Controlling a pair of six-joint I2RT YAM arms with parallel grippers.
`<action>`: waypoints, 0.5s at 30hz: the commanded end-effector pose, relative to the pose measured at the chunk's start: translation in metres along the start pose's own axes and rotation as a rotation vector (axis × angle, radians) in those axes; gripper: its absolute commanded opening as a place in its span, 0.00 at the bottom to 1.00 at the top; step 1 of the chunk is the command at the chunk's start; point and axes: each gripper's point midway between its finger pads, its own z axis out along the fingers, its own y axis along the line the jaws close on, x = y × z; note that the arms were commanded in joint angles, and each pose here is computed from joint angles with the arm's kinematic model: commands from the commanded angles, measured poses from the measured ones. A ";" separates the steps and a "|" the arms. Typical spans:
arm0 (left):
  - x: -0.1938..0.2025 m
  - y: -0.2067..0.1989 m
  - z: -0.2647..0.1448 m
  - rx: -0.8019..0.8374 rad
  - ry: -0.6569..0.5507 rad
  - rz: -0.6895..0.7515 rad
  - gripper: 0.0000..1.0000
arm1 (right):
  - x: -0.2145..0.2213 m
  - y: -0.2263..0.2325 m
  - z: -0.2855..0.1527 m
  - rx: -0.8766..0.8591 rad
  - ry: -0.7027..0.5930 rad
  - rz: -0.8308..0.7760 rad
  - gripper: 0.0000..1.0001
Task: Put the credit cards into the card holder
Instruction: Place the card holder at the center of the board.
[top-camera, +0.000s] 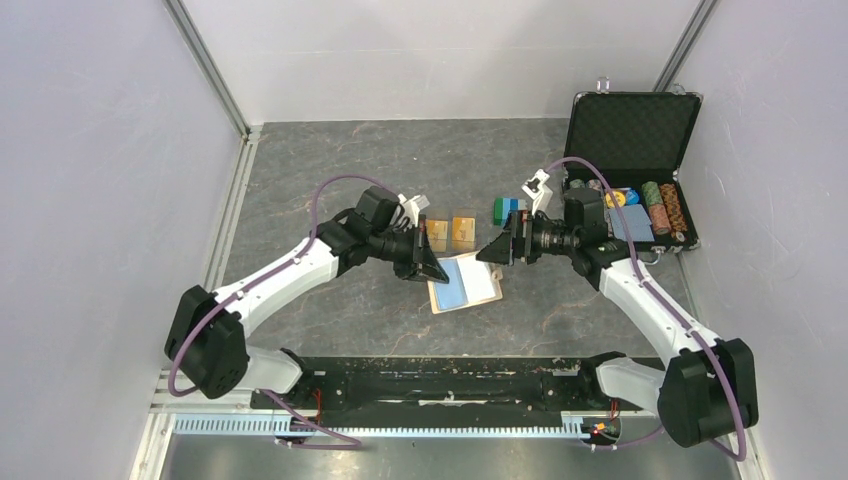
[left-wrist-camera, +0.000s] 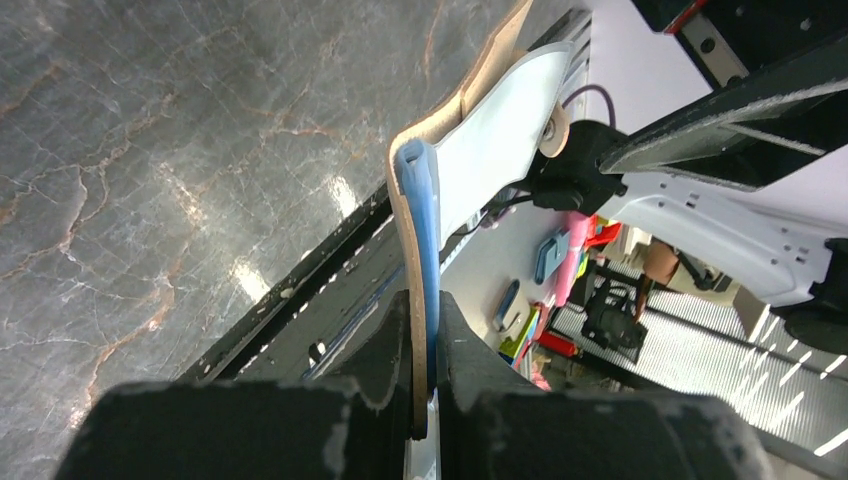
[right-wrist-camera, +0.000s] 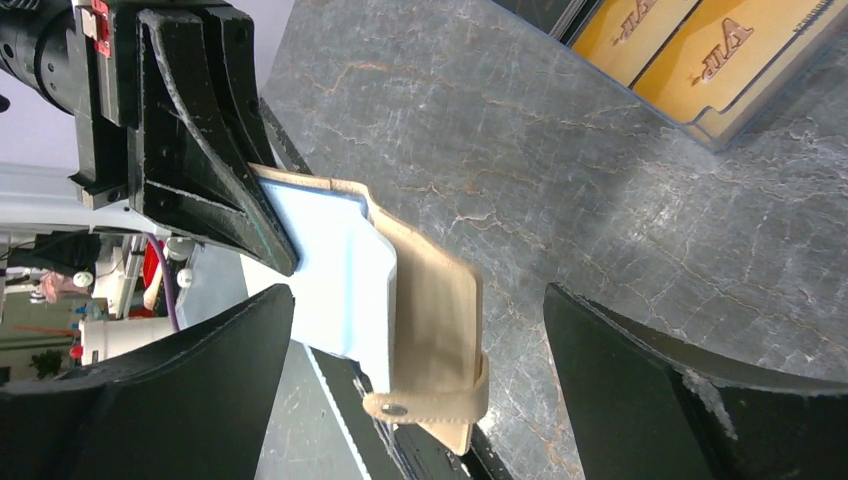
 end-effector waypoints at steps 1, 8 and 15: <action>0.008 -0.012 -0.003 0.002 0.056 0.077 0.02 | -0.013 0.016 -0.002 -0.071 -0.007 -0.085 0.98; 0.002 -0.035 -0.006 0.102 0.009 0.091 0.02 | 0.015 -0.004 0.002 -0.040 0.053 -0.073 0.88; 0.002 -0.041 -0.009 0.143 -0.022 0.083 0.02 | 0.034 -0.051 -0.013 0.237 0.131 -0.114 0.84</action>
